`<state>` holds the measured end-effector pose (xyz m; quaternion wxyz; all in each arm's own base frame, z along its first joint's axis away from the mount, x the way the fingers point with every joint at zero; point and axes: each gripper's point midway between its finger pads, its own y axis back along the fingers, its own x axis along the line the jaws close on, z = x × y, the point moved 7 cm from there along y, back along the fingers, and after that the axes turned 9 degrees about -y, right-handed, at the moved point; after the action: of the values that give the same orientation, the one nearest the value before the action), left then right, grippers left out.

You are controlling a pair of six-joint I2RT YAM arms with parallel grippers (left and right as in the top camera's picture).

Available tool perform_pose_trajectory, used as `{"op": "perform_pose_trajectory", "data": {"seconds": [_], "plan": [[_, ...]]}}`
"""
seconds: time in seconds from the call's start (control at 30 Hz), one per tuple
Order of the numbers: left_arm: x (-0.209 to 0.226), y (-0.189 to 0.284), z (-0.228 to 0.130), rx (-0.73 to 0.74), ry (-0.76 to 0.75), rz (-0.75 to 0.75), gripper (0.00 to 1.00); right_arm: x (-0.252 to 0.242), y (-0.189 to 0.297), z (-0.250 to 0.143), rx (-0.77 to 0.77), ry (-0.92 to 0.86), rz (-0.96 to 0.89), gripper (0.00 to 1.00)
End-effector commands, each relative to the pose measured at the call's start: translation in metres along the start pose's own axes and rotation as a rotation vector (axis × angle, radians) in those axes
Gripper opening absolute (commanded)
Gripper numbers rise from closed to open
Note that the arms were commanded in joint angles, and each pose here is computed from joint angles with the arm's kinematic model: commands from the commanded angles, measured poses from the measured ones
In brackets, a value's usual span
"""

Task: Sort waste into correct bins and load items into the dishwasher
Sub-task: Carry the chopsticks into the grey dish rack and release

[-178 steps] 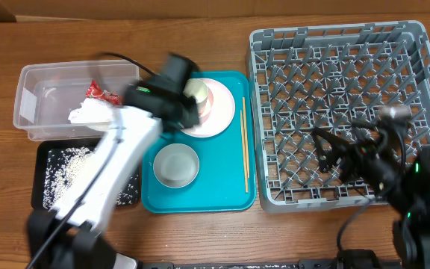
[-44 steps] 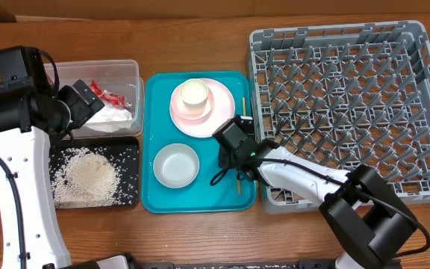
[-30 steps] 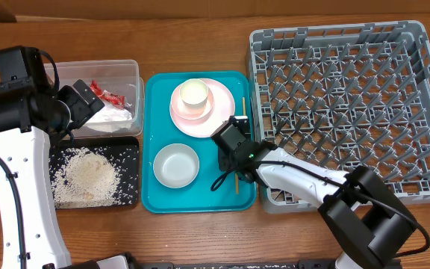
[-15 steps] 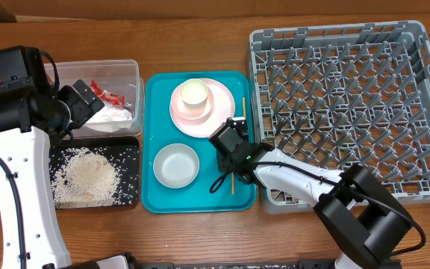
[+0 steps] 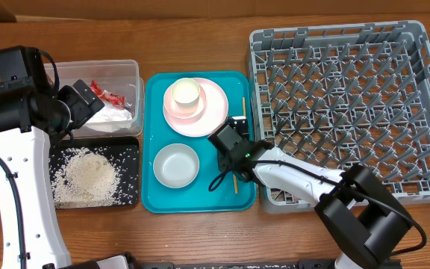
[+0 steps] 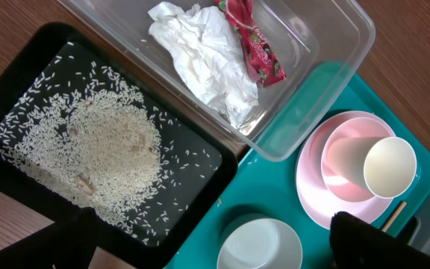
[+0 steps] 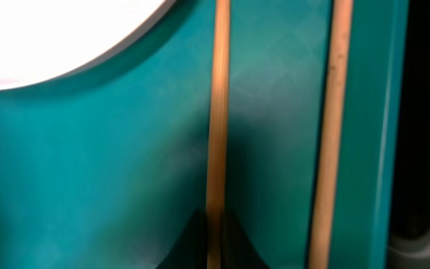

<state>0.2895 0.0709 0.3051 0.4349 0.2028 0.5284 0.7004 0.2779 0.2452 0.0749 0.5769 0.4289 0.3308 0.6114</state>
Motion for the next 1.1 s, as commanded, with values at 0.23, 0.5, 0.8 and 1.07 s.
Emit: {"op": "perform_pose_trajectory", "data": {"seconds": [0.23,0.5,0.8,1.07], "plan": [[0.0,-0.002,0.0,0.008,0.005,-0.001,1.0,0.017,0.103,0.087,-0.331,-0.047,0.034,0.04],[0.0,-0.002,0.0,0.008,0.005,-0.001,1.0,-0.051,0.117,0.131,-0.376,-0.082,-0.087,0.04],[0.0,-0.002,0.0,0.007,0.005,0.0,1.0,-0.108,0.099,0.137,-0.242,-0.012,-0.13,0.04],[0.0,-0.002,0.0,0.008,0.005,-0.001,1.0,-0.129,0.085,0.136,-0.165,-0.028,-0.064,0.04]]}}
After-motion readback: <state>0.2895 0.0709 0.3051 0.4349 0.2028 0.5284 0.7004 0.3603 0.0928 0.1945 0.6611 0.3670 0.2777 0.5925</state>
